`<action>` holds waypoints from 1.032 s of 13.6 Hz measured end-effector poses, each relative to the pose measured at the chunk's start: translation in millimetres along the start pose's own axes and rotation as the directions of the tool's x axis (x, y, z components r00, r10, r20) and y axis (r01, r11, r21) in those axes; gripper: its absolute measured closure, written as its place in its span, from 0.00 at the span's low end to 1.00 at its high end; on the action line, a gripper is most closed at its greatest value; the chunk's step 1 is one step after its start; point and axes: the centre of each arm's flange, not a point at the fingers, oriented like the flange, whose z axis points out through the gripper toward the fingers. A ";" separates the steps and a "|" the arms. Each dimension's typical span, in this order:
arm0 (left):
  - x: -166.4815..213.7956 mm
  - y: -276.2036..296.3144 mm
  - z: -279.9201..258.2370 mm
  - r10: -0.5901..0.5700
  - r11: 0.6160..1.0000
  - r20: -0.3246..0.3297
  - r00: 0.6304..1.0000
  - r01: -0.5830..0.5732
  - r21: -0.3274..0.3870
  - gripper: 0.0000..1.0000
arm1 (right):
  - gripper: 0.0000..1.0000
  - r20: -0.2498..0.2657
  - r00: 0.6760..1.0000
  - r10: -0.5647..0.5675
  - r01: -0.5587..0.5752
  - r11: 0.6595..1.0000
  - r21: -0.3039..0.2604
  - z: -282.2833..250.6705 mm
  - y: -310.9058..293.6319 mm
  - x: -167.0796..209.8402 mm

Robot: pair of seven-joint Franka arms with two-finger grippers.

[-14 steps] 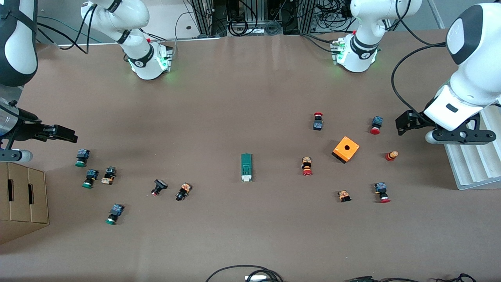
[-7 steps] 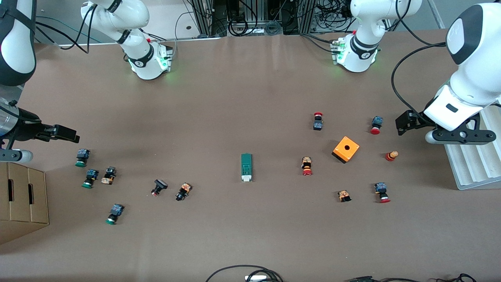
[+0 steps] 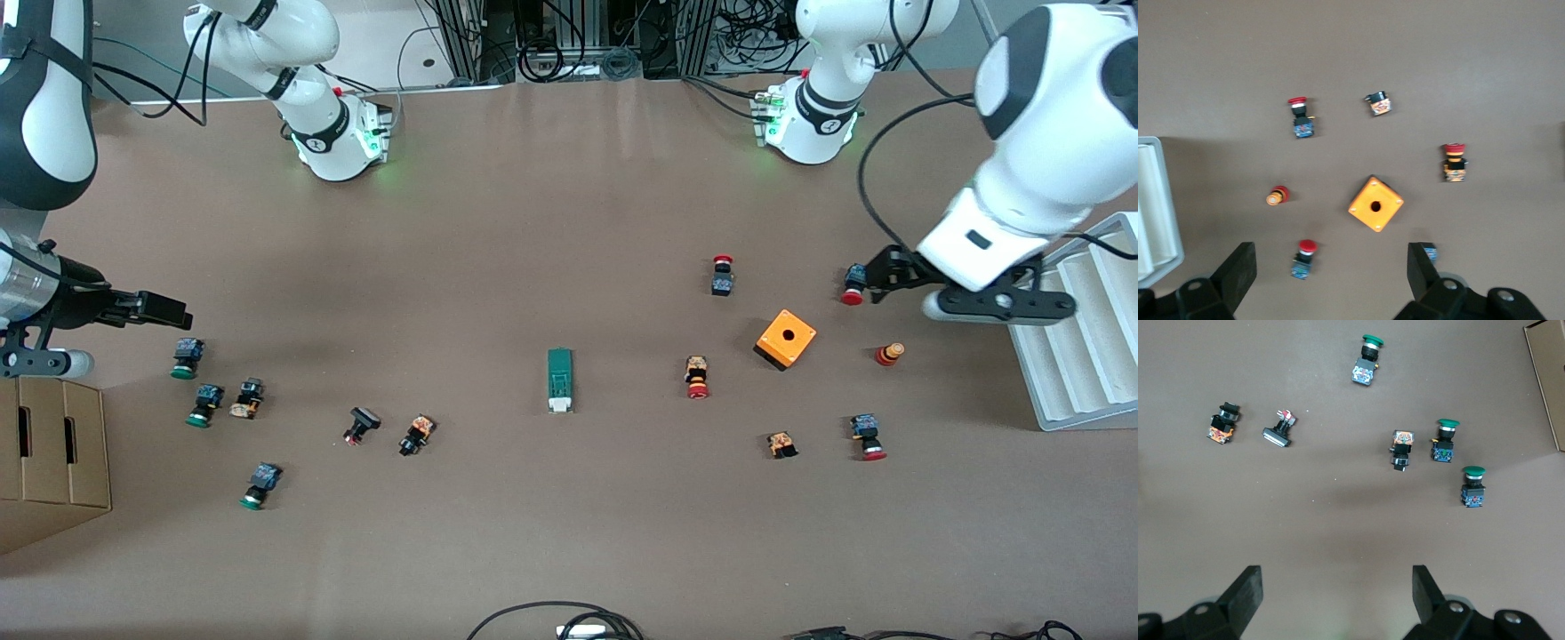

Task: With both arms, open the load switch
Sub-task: 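Move the left gripper over the green switch while the right gripper approaches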

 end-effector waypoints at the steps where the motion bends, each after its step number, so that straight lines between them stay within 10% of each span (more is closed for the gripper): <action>1: -2.1 13.8 -1.2 -0.012 1.000 -0.002 1.000 0.012 -0.001 0.00 | 0.00 -0.016 1.000 -0.011 0.011 1.000 0.000 -1.1 -4.2 1.7; 14: -64.4 215.8 -9.0 -0.252 0.966 -0.032 0.967 0.250 -0.066 0.00 | 0.00 -0.021 0.992 -0.121 0.121 0.993 -0.013 34.7 -62.6 31.2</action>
